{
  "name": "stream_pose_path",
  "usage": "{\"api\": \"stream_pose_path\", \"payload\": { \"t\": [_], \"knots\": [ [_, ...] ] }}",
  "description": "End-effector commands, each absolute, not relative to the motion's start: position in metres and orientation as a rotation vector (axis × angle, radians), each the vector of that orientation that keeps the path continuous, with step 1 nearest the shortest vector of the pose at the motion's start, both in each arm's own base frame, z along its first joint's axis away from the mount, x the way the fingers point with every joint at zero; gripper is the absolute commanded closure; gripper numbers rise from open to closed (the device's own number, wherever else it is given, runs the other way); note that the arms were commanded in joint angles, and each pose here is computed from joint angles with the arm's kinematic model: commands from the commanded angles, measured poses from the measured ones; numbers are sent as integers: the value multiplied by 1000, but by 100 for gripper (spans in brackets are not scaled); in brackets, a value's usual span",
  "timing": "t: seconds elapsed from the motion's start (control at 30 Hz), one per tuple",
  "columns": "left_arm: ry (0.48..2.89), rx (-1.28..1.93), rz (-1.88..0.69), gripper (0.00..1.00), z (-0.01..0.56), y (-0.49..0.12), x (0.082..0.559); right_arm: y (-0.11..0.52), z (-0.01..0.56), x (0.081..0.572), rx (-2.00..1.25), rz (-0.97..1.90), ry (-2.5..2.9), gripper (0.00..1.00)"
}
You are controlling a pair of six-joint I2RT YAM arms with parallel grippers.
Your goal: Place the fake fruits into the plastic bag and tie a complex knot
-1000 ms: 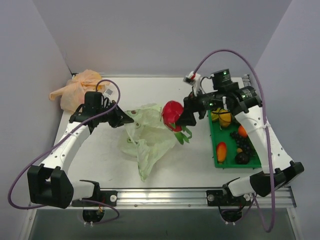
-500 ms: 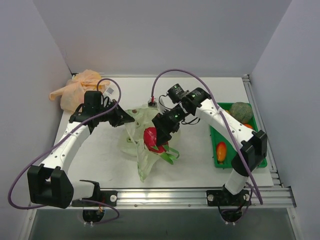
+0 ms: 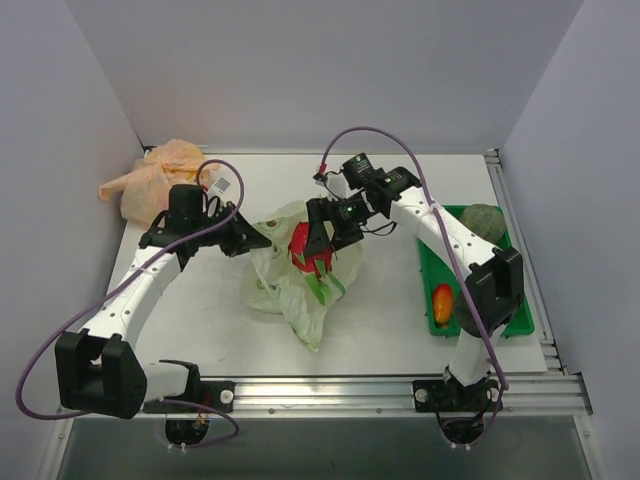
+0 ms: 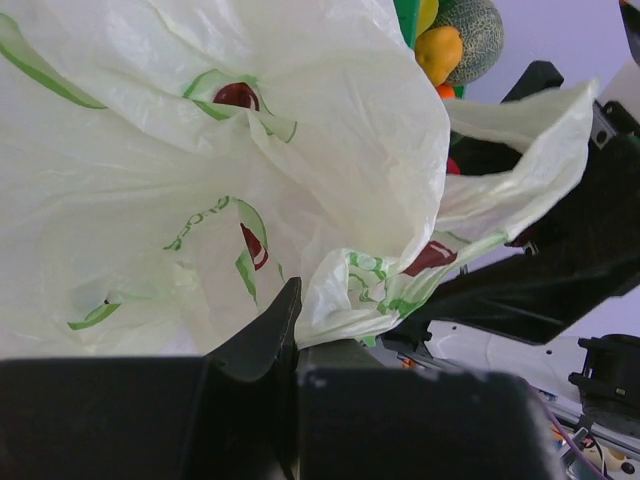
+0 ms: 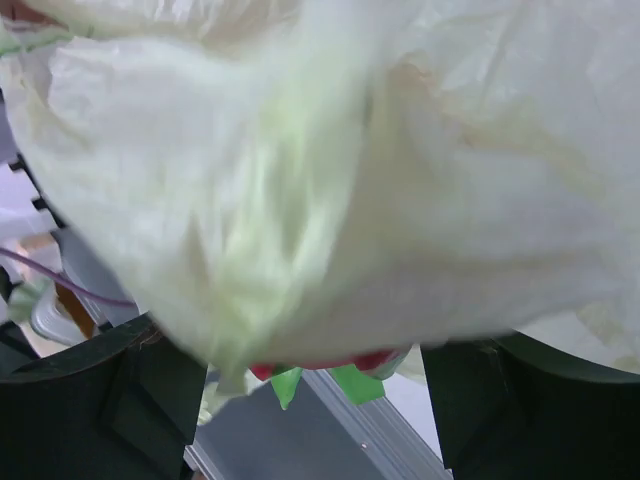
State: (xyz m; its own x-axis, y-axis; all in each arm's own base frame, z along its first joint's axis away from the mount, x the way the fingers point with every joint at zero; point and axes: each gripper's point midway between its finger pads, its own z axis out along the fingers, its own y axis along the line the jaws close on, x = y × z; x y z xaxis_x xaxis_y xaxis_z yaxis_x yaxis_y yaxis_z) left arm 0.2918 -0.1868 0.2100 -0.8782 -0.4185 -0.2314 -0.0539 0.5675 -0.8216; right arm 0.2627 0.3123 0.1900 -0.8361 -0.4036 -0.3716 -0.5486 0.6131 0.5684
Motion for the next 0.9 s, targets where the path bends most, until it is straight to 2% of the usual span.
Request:
{"api": "stream_pose_path", "payload": {
  "t": [0.0, 0.23, 0.3, 0.43, 0.47, 0.5, 0.57, 0.6, 0.63, 0.67, 0.73, 0.8, 0.87],
  "knots": [
    [2347, -313, -1284, 100, 224, -191, 295, 331, 223, 277, -563, 1098, 2589, 100],
    [2360, -317, -1327, 100, 222, -194, 292, 336, 187, 309, -141, 1125, 2619, 100],
    [2365, -322, -1336, 100, 221, -195, 291, 336, 195, 327, -72, 1096, 2482, 100],
    [2364, -355, -1391, 100, 221, -197, 292, 333, 160, 326, -105, 928, 2447, 99],
    [2362, -378, -1408, 100, 221, -198, 293, 338, 149, 319, -152, 905, 2445, 93],
    [2346, -371, -1417, 100, 224, -199, 296, 340, 140, 318, -181, 887, 2448, 68],
    [2338, -365, -1424, 100, 227, -200, 297, 342, 125, 311, -259, 871, 2453, 43],
    [2334, -364, -1424, 100, 228, -199, 298, 342, 123, 309, -275, 869, 2452, 23],
    [2332, -357, -1431, 100, 230, -199, 296, 343, 123, 305, -294, 883, 2454, 17],
    [2329, -357, -1431, 100, 230, -198, 296, 343, 125, 304, -302, 901, 2448, 13],
    [2330, -364, -1428, 100, 229, -197, 295, 340, 136, 302, -310, 948, 2430, 12],
    [2336, -373, -1428, 100, 225, -196, 294, 346, 165, 305, -331, 1083, 2348, 18],
    [2338, -388, -1437, 100, 223, -195, 294, 355, 189, 300, -326, 1261, 2306, 19]
  ]
}}
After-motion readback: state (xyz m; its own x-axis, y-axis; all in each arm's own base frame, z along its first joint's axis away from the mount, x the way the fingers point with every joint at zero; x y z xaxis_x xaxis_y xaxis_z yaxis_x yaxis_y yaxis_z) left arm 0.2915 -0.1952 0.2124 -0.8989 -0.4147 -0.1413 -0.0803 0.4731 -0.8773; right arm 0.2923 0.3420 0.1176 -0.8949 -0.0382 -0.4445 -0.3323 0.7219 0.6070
